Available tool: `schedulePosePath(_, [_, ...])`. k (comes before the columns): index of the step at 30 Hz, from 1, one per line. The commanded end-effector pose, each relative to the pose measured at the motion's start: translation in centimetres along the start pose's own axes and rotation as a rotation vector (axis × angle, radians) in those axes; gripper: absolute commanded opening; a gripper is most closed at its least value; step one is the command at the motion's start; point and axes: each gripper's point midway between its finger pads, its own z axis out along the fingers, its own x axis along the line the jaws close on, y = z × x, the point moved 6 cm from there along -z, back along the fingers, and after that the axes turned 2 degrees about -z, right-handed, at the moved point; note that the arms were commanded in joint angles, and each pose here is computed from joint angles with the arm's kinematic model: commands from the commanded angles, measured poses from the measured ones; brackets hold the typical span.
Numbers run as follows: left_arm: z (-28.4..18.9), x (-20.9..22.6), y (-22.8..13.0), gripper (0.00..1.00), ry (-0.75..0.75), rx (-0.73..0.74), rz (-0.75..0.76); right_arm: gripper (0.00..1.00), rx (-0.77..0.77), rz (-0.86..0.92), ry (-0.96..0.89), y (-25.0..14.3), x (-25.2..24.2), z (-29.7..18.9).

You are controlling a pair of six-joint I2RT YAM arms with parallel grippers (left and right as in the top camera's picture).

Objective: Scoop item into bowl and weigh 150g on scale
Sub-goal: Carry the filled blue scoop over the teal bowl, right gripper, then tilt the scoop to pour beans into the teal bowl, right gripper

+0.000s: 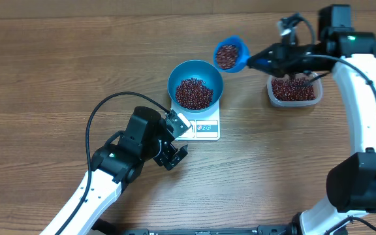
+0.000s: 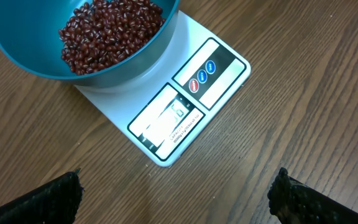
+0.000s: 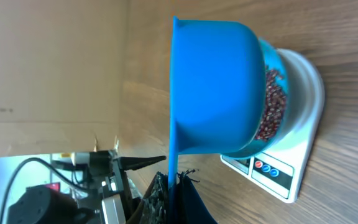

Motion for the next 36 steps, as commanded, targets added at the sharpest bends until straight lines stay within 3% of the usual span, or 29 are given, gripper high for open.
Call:
schedulePosePath(1, [-0.2, -0.1, 0.0, 0.99, -0.009, -0.011, 0.012, 0.04, -0.012, -0.022, -0.048, 0.1, 2.4, 0.9])
schedulePosePath(24, [-0.2, -0.1, 0.0, 1.0, -0.009, -0.011, 0.012, 0.04, 0.008, -0.087, -0.452, -2.3, 4.0, 7.7])
schedulePosePath(36, [-0.2, -0.1, 0.0, 1.0, -0.009, -0.011, 0.012, 0.04, -0.021, -0.174, -0.56, -2.9, 5.0, 9.4])
